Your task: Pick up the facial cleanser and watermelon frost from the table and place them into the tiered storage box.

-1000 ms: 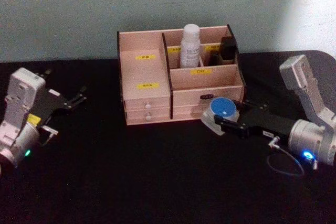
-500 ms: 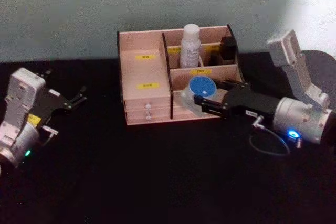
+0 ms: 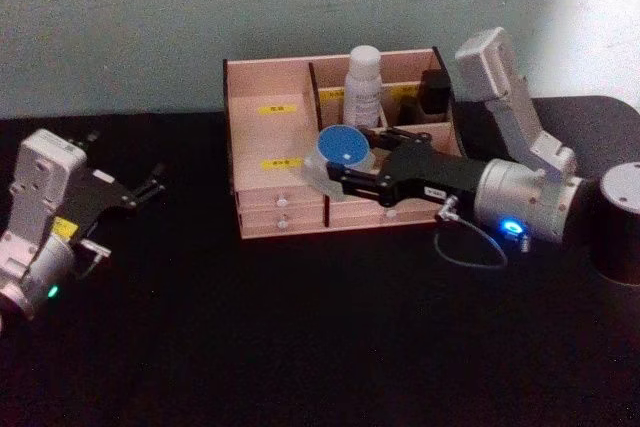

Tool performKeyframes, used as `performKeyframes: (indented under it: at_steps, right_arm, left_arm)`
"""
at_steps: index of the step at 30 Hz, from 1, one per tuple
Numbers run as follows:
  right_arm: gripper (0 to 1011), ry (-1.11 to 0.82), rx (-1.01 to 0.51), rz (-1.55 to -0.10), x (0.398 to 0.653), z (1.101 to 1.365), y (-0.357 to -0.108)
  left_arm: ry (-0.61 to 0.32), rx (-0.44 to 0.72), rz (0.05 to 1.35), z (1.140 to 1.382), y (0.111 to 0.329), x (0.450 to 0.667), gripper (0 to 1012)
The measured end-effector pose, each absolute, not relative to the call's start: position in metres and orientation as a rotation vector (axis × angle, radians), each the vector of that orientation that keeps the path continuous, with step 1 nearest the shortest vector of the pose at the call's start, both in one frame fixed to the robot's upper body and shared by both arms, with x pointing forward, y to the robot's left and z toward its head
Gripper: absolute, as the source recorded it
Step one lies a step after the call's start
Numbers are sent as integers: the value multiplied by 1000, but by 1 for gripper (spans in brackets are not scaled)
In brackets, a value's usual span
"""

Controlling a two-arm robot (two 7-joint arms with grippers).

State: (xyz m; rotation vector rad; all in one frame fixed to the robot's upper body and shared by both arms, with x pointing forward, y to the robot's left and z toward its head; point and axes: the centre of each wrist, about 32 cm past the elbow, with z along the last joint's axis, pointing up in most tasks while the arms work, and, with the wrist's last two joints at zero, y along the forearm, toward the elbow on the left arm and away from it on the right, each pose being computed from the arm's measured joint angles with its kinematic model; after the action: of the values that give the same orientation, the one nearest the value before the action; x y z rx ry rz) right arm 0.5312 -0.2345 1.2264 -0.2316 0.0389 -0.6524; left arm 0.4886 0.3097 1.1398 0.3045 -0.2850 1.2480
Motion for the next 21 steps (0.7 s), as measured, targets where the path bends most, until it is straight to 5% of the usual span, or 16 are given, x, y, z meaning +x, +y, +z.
performKeyframes:
  at_steps: [21]
  right_arm:
    - [705,37,-250,-619,578,1223,-202]
  left_arm:
    - [-285,304,1248,1140,310,489,1001]
